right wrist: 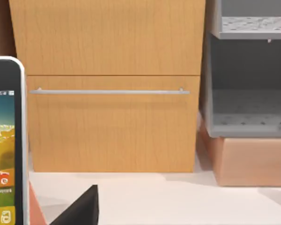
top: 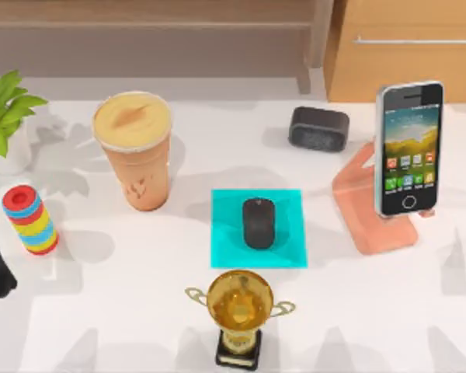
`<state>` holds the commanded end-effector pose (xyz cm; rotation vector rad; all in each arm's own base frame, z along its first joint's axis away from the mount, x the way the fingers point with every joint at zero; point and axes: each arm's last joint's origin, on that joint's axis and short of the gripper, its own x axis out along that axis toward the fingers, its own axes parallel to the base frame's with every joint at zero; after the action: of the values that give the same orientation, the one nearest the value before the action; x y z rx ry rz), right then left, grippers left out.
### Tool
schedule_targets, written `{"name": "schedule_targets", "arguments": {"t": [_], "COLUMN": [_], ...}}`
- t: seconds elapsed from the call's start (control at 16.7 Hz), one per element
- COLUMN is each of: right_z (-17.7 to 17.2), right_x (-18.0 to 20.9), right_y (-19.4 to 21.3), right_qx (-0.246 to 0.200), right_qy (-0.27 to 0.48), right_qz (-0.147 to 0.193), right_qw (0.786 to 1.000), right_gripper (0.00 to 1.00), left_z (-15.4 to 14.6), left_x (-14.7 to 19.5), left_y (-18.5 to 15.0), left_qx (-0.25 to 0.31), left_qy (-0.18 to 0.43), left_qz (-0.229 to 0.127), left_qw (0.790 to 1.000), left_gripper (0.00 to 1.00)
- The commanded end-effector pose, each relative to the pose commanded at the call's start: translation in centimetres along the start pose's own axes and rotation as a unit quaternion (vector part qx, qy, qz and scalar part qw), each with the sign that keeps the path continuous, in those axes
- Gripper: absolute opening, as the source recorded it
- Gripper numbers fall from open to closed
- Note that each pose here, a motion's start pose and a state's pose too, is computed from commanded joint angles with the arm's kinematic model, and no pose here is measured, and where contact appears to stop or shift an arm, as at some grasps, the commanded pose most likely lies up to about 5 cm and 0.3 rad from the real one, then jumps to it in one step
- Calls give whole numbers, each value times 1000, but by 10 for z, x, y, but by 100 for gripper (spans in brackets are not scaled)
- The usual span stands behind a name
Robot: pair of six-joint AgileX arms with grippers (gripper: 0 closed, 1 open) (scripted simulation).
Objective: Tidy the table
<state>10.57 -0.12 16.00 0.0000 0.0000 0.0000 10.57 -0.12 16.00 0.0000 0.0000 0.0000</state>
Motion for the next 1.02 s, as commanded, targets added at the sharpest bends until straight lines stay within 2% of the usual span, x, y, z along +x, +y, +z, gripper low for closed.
{"name": "schedule_targets", "arguments": {"t": [0.18, 0.42, 0.72, 1.02], "right_z": [0, 0, 0, 0], "right_x": [0, 0, 0, 0], "right_y": [0, 0, 0, 0], "right_qx": [0, 0, 0, 0], "right_qy": [0, 0, 0, 0], "right_qz": [0, 0, 0, 0], "right_qw": [1000, 1000, 1000, 1000], "right_gripper": [100, 100, 100, 100], "left_z": [-1, -11, -31, -54], "left_x": [1, 8, 20, 28], "left_y": [0, -7, -28, -56], "left_qx": [0, 1, 12, 34], "left_qy": [3, 41, 114, 193], "left_qz": [-1, -12, -50, -91], "left_qw": [1000, 999, 992, 976], "left_gripper": [100, 100, 100, 100]}}
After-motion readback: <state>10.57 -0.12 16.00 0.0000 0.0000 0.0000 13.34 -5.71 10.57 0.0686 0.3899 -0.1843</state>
